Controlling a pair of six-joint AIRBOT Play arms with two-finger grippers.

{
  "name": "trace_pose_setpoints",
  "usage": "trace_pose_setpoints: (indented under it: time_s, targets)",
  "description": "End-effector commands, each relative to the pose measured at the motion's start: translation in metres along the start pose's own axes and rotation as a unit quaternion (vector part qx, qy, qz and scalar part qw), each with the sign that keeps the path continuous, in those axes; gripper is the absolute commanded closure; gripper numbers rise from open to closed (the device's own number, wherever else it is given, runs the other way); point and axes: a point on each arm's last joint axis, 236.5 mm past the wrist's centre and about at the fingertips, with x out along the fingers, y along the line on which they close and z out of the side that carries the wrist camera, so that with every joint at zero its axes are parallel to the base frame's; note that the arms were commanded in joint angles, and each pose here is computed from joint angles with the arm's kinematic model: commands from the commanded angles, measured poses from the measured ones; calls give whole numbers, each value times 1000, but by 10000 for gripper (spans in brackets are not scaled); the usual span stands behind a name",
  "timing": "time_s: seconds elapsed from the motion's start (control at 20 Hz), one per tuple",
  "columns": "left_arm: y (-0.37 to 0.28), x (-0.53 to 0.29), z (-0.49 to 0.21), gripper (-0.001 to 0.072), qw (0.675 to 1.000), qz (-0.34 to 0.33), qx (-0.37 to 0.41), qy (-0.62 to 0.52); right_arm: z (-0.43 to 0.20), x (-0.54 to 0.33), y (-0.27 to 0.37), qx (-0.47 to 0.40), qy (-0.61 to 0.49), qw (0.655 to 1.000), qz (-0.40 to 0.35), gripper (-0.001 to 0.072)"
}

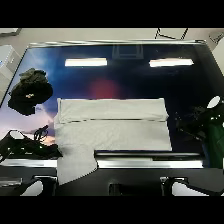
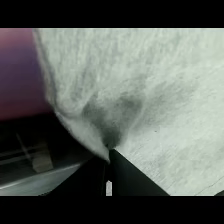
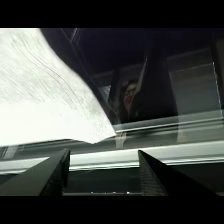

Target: Fold the clothes and pants, and hang the long-sleeved shirts on hangers.

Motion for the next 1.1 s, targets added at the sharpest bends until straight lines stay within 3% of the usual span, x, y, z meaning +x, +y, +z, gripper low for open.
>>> trace_pose_setpoints:
  time_s: [0.0,0.1,0.15,0.4,0.6,0.65,0.7,0.85,1.05]
  targets:
    - [-2,2,-3,683,1000,-3,2,4,-14,22,-4,2,20,1000,0,199]
    - [-2,2,-3,683,1000,-4,2,5,-23,45,-7,3,33,999,3,191]
    - [-3,2,-4,683,1000,-4,2,6,-24,53,-5,5,33,999,9,142]
    - [-3,2,-4,683,1000,-5,2,7,-14,74,9,19,4,999,47,159]
    - [-4,2,-8,683,1000,-8,2,14,6,72,24,27,-39,996,81,423]
    - [-5,2,-8,683,1000,-8,3,15,6,72,27,27,-39,995,87,595]
    - [-5,1,-8,682,1000,-8,4,15,4,70,29,22,-35,995,91,674]
    - [-12,-19,9,683,1000,-4,24,-7,1,54,36,-16,-33,994,98,675]
    - [-35,-87,64,685,992,22,70,-103,27,-14,51,-28,-109,988,106,675]
